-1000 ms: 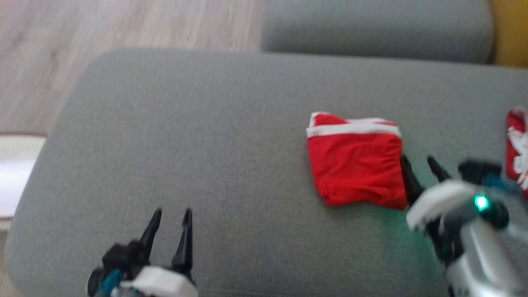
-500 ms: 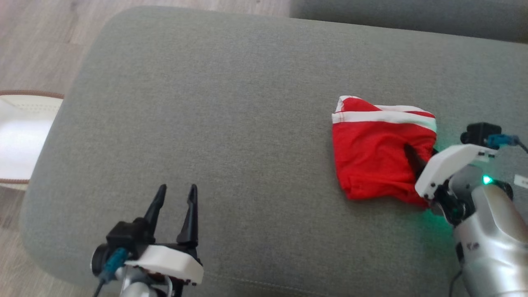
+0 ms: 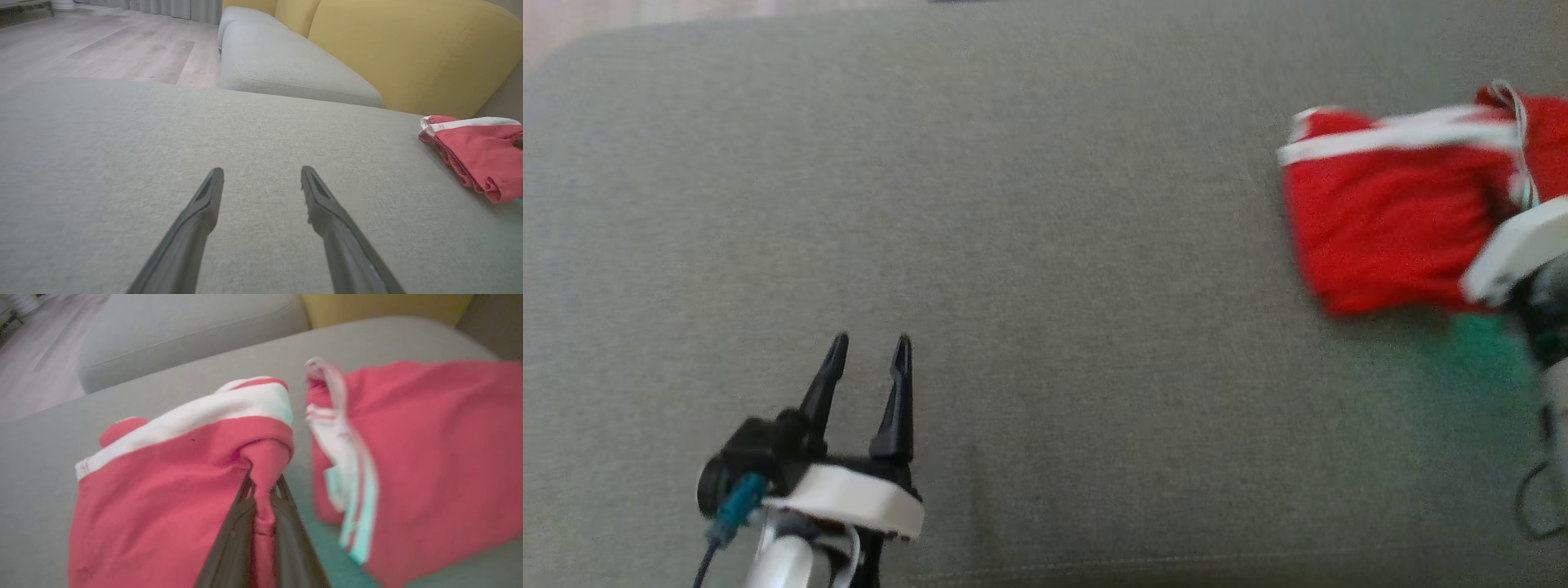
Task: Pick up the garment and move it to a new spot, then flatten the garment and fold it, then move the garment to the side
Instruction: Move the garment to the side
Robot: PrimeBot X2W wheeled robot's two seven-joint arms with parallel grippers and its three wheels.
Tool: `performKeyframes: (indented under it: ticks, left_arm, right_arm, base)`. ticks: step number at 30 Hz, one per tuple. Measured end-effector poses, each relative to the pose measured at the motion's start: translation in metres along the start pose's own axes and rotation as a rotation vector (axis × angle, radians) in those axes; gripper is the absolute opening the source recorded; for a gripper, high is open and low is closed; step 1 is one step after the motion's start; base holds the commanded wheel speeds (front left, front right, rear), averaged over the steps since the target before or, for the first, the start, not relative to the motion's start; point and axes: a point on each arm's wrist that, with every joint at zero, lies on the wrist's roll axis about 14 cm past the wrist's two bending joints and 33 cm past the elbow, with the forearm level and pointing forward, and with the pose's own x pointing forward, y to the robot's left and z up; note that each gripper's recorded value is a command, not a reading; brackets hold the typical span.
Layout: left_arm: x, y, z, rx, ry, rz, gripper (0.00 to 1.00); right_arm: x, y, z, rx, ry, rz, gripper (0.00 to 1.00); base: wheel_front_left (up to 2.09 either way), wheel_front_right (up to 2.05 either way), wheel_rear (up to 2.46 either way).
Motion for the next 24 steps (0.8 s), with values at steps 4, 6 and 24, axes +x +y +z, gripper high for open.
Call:
performKeyframes:
  ticks: [4, 6, 24]
  left_arm:
    - [0.022, -0.011, -0.005, 0.003, 0.012, -0.052, 1.0]
    - [0.029, -0.014, -0.01, 0.01, 0.023, -0.07, 1.0]
    - [0.026, 0.006, -0.026, 0.02, 0.071, -0.023, 1.0]
  right_arm:
    - [0.001, -0.052, 0.034, -0.04, -0.066, -0.12, 0.0]
    - [0.006, -0.06, 0.049, -0.049, -0.092, -0.147, 0.0]
    - [-0.011, -0.154, 0.109, -0.356, -0.083, -0.47, 1.0]
  base:
    - [0.0, 0.0, 0.0]
    - [0.0, 0.0, 0.0]
    - [0.0, 0.0, 0.0]
